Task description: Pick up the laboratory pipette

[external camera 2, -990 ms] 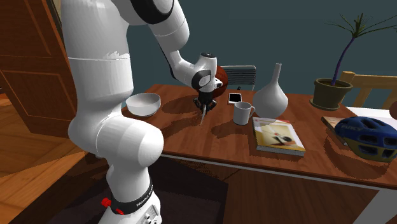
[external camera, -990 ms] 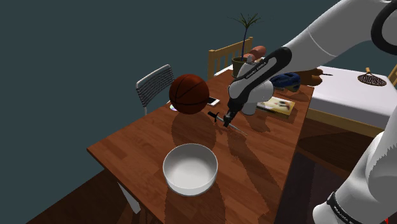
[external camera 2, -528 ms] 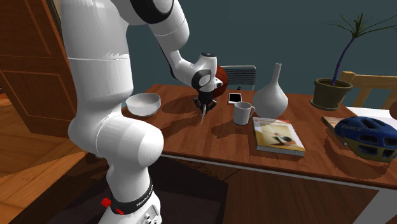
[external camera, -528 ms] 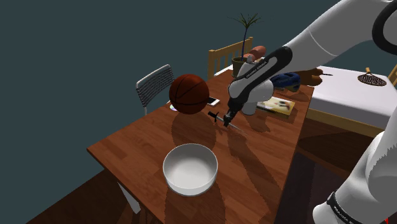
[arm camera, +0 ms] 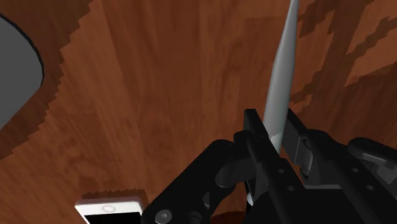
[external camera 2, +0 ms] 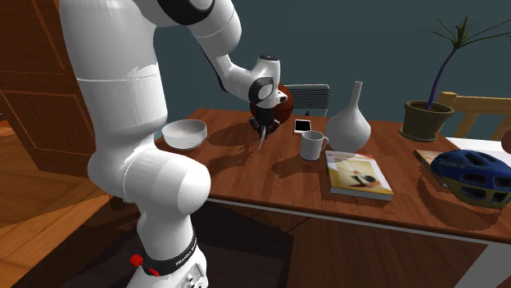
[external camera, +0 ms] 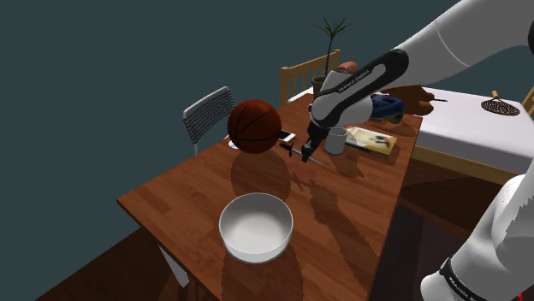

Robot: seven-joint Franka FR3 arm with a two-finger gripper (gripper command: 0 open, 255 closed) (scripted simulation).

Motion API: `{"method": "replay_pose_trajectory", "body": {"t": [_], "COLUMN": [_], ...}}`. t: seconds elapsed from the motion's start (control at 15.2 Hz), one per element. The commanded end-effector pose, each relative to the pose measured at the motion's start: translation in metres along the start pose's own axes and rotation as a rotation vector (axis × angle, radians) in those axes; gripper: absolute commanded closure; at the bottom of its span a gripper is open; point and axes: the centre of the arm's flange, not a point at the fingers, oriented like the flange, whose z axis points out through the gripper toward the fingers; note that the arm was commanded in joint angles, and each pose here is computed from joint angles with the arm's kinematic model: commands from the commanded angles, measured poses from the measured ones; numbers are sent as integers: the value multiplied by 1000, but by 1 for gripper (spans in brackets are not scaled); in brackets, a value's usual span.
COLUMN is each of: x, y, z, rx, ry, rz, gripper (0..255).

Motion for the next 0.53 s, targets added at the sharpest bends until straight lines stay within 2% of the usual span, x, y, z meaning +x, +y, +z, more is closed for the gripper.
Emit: {"method": "replay_pose_trajectory", "body": {"t": [0.0,0.33,0.46], "x": [2,7,8], "y": [-2,-3,-3], "z": [-11,-37,-37], "rx": [0,0,0], "ry": [-1,-1,-1], "rz": [0,0,0], "gripper": [255,255,255]}}
